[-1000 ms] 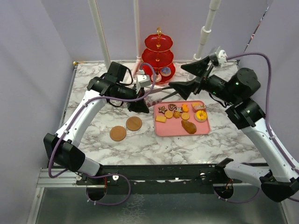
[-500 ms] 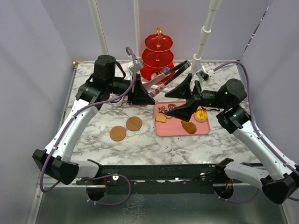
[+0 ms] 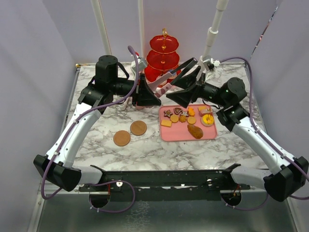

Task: Serve the afternoon tea
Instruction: Pick up the clamp from the desert table.

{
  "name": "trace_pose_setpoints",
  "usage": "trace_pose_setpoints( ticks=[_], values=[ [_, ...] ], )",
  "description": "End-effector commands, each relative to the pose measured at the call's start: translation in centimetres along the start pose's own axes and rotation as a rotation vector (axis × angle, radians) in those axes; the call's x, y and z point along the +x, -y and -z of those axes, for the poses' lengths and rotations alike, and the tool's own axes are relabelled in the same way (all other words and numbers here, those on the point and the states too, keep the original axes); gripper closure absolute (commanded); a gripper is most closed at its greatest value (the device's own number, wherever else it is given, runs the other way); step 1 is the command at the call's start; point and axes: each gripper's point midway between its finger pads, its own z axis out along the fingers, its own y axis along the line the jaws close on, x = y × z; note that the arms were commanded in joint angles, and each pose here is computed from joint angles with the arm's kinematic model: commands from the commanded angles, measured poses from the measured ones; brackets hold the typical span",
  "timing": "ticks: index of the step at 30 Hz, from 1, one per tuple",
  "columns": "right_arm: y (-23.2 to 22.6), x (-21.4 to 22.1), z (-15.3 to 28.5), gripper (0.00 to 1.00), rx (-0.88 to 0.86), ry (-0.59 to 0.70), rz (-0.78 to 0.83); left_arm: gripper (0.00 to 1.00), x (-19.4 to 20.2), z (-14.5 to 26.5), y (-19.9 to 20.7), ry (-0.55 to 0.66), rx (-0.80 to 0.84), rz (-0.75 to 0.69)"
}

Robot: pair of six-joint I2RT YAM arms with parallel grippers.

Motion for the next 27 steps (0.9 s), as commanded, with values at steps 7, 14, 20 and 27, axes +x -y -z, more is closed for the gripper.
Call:
trace_pose_setpoints(
  ticks=[7,14,20,27],
  values=[
    [-0.5,-3.9,-1.8,0.00,-0.148,0.130,0.054,1.00,-0.6,0.3,1.0,0.016,0.026,-0.064],
    [-0.9,-3.6,-2.6,0.00,-0.263,0.070,0.000,1.00,-0.7,0.1,0.6,0.016,0.018,-0.072],
    [-0.6,-1.5,-2.6,0.00,-0.290,-0.015,-0.064,1.00,-0.9,0.1,0.1,0.021,-0.003,-0.079],
    [-0.3,-1.4,-2.5,0.00,-0.260,-0.016,-0.066,1.00,-0.8,-0.1,-0.7,0.020,-0.023,-0.077]
  ],
)
